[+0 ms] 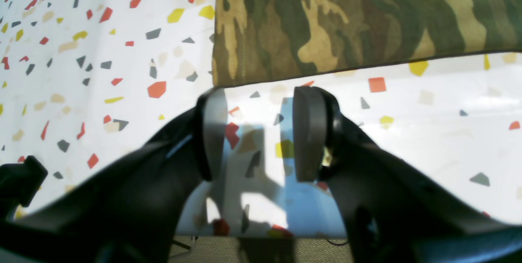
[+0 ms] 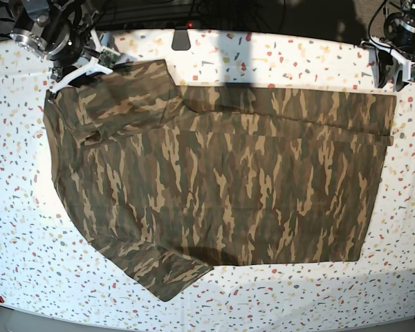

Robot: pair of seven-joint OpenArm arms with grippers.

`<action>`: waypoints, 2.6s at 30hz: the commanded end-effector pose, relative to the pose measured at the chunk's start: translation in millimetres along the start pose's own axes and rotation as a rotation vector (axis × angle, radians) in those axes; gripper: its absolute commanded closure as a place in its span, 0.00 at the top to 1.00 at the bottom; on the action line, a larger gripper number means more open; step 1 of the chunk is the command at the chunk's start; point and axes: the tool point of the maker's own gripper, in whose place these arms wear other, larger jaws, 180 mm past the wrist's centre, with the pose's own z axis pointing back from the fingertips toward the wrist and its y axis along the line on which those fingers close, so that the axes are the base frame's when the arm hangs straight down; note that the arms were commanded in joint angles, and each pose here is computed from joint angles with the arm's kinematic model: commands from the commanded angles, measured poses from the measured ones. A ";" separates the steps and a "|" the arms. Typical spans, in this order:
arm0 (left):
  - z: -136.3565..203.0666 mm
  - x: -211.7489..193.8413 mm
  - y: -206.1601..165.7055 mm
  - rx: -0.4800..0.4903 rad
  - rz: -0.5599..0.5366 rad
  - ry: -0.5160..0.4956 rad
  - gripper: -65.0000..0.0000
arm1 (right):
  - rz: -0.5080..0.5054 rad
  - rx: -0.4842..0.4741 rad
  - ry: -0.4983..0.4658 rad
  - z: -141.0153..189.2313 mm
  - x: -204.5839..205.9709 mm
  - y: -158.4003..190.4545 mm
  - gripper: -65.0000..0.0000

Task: Fold the T-shirt properly
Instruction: 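Move the right gripper over the sleeve nearest it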

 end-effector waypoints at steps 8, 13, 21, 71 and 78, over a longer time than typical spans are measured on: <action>2.5 10.7 5.2 0.007 -0.011 -0.037 0.41 | 0.061 -0.010 -0.014 -7.3 -10.3 -0.8 0.36; 2.5 10.7 5.1 0.007 -0.011 -0.037 0.41 | 0.110 -0.009 -0.015 -12.1 -16.5 2.0 0.36; 2.5 12.0 5.1 0.007 -0.011 -0.044 0.41 | 0.175 -0.027 -0.100 -12.1 -0.7 -1.5 0.36; 7.2 5.0 3.9 0.004 -0.010 -0.025 0.41 | -0.083 -0.299 -0.282 -15.1 76.4 -125.9 0.00; 7.2 5.6 4.1 0.004 -0.005 -0.028 0.41 | -0.167 -0.296 -0.349 -33.2 98.2 -132.4 0.00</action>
